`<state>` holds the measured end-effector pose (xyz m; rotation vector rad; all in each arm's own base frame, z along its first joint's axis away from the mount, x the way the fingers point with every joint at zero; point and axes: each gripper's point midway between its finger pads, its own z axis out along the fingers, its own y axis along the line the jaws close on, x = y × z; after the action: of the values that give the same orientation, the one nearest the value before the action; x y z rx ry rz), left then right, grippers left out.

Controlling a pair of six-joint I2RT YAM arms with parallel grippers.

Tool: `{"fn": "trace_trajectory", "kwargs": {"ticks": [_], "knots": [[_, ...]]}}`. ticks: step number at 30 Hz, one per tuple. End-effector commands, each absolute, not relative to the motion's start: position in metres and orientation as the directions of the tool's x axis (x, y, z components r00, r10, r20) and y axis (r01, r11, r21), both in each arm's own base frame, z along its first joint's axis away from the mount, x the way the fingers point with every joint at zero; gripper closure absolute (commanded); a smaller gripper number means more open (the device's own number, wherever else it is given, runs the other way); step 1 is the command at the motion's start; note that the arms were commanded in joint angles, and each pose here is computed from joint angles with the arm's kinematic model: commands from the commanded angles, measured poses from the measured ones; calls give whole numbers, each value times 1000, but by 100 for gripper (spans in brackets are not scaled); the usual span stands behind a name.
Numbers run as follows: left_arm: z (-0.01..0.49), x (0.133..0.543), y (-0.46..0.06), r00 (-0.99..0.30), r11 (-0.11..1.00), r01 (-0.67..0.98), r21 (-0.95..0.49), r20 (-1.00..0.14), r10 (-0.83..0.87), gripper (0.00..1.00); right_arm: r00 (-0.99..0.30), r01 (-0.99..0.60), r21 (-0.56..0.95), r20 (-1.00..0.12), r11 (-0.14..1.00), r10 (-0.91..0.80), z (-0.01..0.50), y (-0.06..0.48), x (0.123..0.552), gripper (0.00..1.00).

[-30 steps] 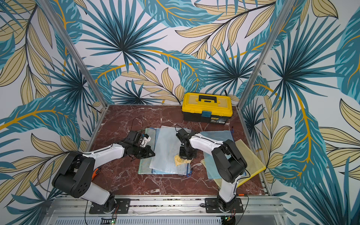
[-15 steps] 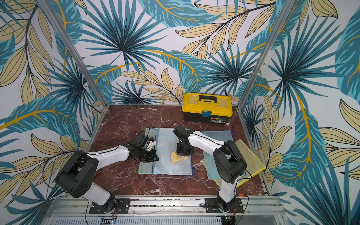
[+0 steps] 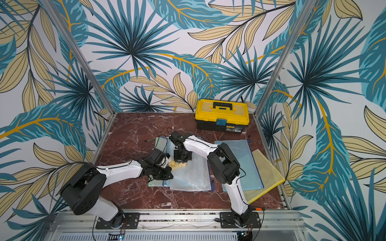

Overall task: Wipe the document bag
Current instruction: Wipe the dirt from the document bag.

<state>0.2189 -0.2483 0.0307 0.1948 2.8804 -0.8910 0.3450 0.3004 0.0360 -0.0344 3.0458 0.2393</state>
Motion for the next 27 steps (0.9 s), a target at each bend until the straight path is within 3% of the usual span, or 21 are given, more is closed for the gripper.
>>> {"fn": "trace_trajectory", "kwargs": {"ticks": [1,7,13,19,22,27], "knots": [[34,215,-247,-983,814,162,-558,-167,81,100,-996,31,99,-85,995,39,26,278,378,100],[31,210,-242,-983,820,160,-550,-164,82,100,-994,88,4,-62,996,88,26,243,434,100],[27,210,-240,-983,829,159,-537,-165,81,100,-994,-21,44,-106,999,-16,57,274,408,100],[32,214,-245,-982,819,162,-550,-169,80,100,-992,-102,105,-81,989,-94,47,317,361,100],[35,216,-248,-982,813,167,-557,-171,85,100,-994,-94,128,-73,987,-86,37,326,369,100],[36,216,-249,-982,811,165,-562,-170,82,100,-996,-6,168,-86,986,9,26,323,417,100]]}}
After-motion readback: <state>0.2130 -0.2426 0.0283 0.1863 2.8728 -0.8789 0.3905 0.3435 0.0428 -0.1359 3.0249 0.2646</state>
